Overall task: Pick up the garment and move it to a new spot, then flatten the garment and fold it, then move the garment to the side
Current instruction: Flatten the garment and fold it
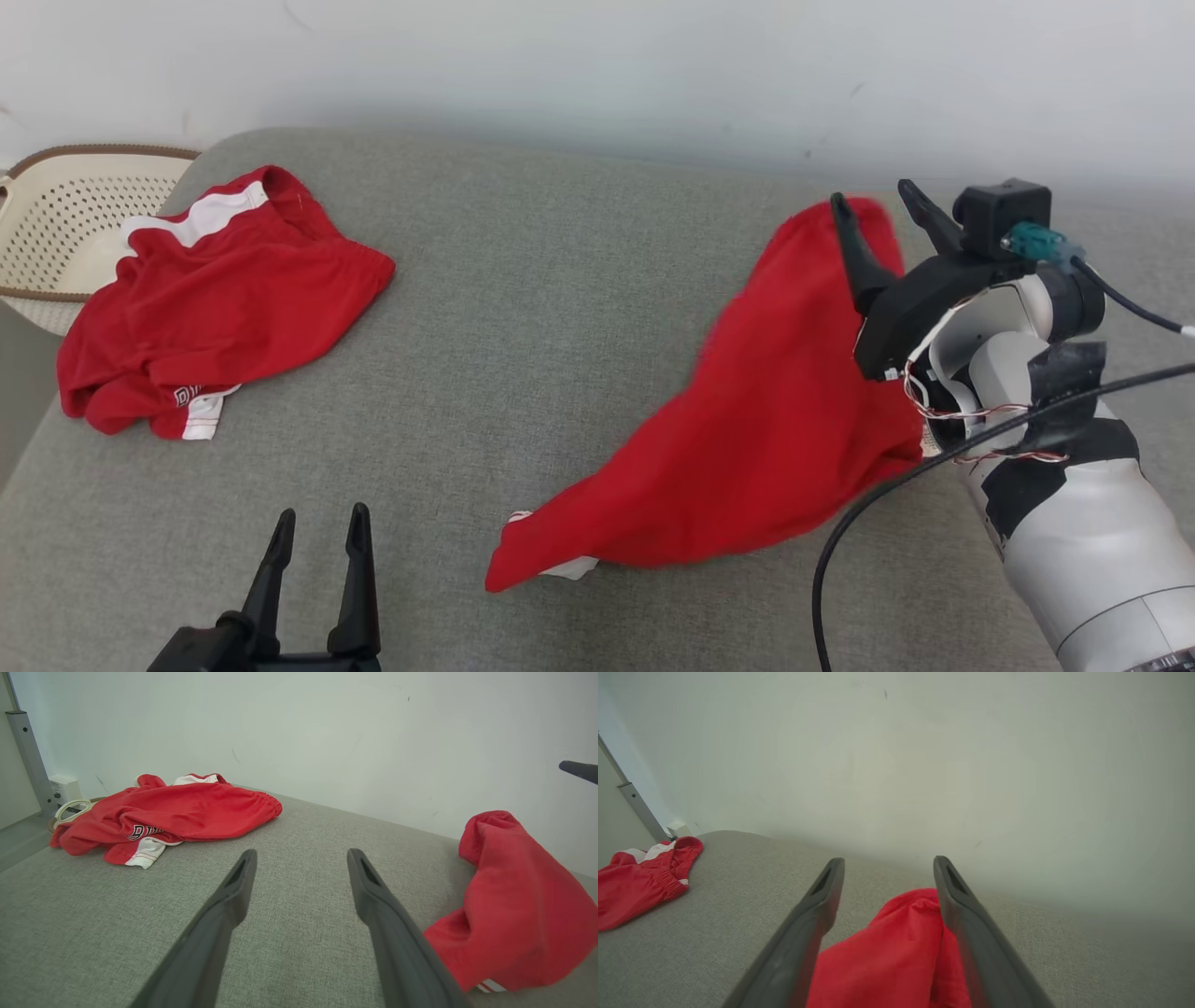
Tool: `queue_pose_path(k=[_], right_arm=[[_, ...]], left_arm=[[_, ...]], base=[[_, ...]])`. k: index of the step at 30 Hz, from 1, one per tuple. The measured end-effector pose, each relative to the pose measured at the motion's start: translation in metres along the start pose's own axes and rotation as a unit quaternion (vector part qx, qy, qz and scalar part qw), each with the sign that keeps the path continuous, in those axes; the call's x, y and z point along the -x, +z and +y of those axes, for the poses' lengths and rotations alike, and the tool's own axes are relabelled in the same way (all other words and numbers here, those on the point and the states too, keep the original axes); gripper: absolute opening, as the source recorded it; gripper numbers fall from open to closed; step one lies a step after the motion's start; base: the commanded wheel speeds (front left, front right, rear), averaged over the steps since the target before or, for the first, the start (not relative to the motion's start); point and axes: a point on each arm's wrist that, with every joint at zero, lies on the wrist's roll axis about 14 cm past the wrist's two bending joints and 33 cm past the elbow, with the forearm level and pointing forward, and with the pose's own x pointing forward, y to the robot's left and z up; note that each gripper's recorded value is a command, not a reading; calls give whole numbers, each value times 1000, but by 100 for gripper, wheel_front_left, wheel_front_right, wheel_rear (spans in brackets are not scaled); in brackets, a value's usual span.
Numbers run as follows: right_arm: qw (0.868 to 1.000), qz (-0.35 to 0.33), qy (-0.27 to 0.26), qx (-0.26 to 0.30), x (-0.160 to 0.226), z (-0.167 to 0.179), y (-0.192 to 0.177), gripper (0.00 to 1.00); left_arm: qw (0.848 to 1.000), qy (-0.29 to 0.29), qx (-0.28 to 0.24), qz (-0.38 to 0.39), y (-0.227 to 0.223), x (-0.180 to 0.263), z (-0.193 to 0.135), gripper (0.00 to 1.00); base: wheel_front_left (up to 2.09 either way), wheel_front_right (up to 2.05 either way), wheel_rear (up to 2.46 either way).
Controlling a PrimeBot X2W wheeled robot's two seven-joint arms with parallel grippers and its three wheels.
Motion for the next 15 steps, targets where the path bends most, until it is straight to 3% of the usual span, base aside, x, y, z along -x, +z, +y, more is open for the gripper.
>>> queue_pose_path(k=[5, 15], right_arm=[[999, -20, -17, -21, 12, -10, 1, 100], [996, 26, -69, -42, 63, -47, -54, 100]], left_arm=[[1000, -8, 4, -5, 2, -2, -6, 100], [1000, -24, 8, -4, 1, -6, -17, 100]], base=[[0, 0, 0], [0, 0, 0]])
